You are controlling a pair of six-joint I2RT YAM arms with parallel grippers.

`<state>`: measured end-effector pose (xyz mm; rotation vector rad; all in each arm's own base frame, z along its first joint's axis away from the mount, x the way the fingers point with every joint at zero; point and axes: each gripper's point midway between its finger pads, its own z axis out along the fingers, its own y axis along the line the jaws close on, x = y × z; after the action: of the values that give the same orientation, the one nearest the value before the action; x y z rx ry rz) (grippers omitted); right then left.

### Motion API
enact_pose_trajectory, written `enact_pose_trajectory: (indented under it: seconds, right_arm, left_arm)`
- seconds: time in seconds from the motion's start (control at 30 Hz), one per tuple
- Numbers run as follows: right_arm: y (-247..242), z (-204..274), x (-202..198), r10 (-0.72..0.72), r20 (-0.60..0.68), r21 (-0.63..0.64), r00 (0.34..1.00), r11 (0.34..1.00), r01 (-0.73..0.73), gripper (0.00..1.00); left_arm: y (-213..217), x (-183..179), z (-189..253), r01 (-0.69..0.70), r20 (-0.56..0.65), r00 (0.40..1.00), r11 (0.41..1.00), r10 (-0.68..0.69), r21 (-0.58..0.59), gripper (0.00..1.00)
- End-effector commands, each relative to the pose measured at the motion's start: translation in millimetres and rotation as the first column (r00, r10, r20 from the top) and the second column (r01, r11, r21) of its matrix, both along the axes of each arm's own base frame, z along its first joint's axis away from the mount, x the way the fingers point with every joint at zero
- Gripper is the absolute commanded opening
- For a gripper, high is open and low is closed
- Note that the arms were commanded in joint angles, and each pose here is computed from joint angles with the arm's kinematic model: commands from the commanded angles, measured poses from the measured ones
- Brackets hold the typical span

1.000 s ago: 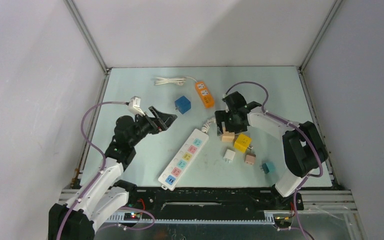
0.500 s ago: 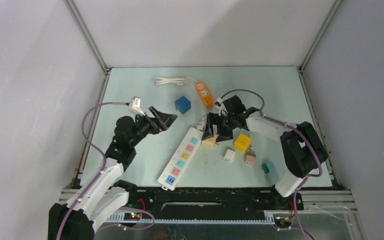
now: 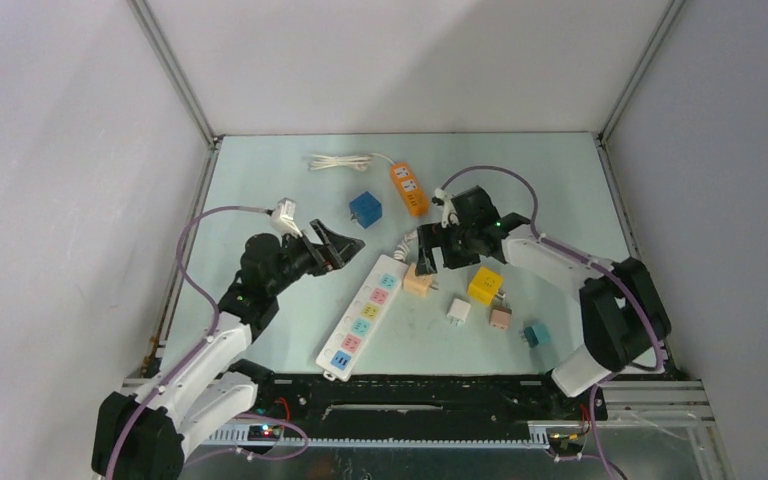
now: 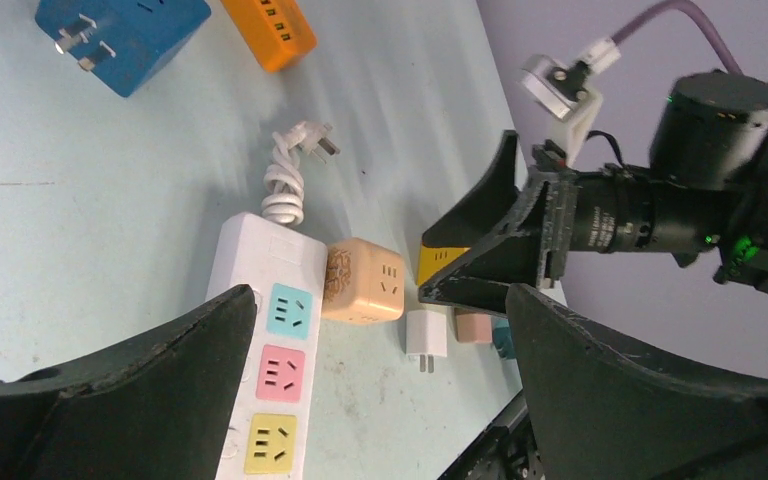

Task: Insert the plug

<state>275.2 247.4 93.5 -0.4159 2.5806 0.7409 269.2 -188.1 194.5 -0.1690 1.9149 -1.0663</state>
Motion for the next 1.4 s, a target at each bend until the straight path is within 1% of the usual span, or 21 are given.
enact_pose_trajectory:
  seconds: [0.0, 0.07, 0.17, 0.3, 0.5, 0.57, 0.63, 0.73, 0.83, 0.93, 1.0, 1.1, 1.17, 1.27, 1.37]
  right_arm:
    - [24, -8, 7, 0.136, -0.003, 0.058, 0.991, 0.989, -0.136, 0.97]
    - [35, -9, 2, 0.179, -0.022, 0.114, 0.984, 0.978, -0.176, 0.97]
    - [43, -10, -9, 0.233, -0.046, 0.159, 0.971, 0.962, -0.223, 0.97]
    - [48, -15, -27, 0.272, -0.073, 0.153, 0.959, 0.954, -0.259, 0.96]
    - [49, -7, -48, 0.297, -0.065, 0.124, 0.953, 0.95, -0.287, 0.93]
    - [43, -6, -47, 0.281, -0.053, 0.084, 0.958, 0.957, -0.276, 0.92]
    - [33, -9, -41, 0.254, -0.029, 0.009, 0.967, 0.967, -0.254, 0.92]
    - [19, -11, -30, 0.24, 0.024, -0.113, 0.97, 0.965, -0.236, 0.96]
    - [14, -12, -22, 0.277, 0.078, -0.229, 0.958, 0.94, -0.253, 1.0]
    - [19, -19, -24, 0.363, 0.087, -0.323, 0.928, 0.891, -0.319, 1.0]
    - [25, -22, -26, 0.414, 0.085, -0.356, 0.906, 0.862, -0.36, 1.0]
    - [37, -27, -35, 0.513, 0.068, -0.376, 0.856, 0.808, -0.454, 1.0]
    - [45, -31, -40, 0.552, 0.055, -0.387, 0.832, 0.779, -0.492, 1.0]
    - [48, -42, -39, 0.568, 0.026, -0.421, 0.823, 0.752, -0.506, 0.99]
    - [48, -54, -36, 0.568, 0.006, -0.441, 0.823, 0.74, -0.507, 0.96]
  left_arm:
    - [-7, -6, -11, 0.037, -0.014, 0.999, 0.999, -0.037, 0.011, 0.98]
    - [-7, -6, -14, 0.038, -0.023, 0.999, 0.999, -0.037, 0.014, 0.98]
    - [-7, -8, -17, 0.036, -0.03, 0.999, 0.999, -0.035, 0.013, 0.98]
    - [-6, -8, -19, 0.03, -0.031, 0.999, 0.999, -0.03, 0.012, 0.98]
    - [-6, -7, -19, 0.03, -0.027, 0.999, 0.999, -0.029, 0.023, 0.98]
    - [-5, -7, -19, 0.029, -0.027, 0.999, 0.999, -0.028, 0.029, 0.98]
    - [-4, -7, -20, 0.028, -0.029, 0.999, 0.999, -0.027, 0.038, 0.98]
    - [-2, -8, -23, 0.022, -0.033, 0.999, 0.998, -0.021, 0.053, 0.98]
    - [-1, -9, -24, 0.023, -0.034, 0.999, 0.998, -0.021, 0.063, 0.98]
    - [0, -9, -25, 0.024, -0.036, 0.999, 0.997, -0.022, 0.074, 0.98]
    - [0, -10, -25, 0.026, -0.036, 0.999, 0.997, -0.023, 0.078, 0.98]
    - [0, -10, -27, 0.029, -0.039, 0.999, 0.996, -0.026, 0.085, 0.98]
    - [0, -10, -28, 0.033, -0.043, 0.999, 0.995, -0.029, 0.092, 0.98]
    - [2, -11, -28, 0.025, -0.045, 0.999, 0.995, -0.021, 0.102, 0.98]
    - [10, -11, -22, -0.015, -0.024, 1.0, 0.994, 0.018, 0.112, 0.98]
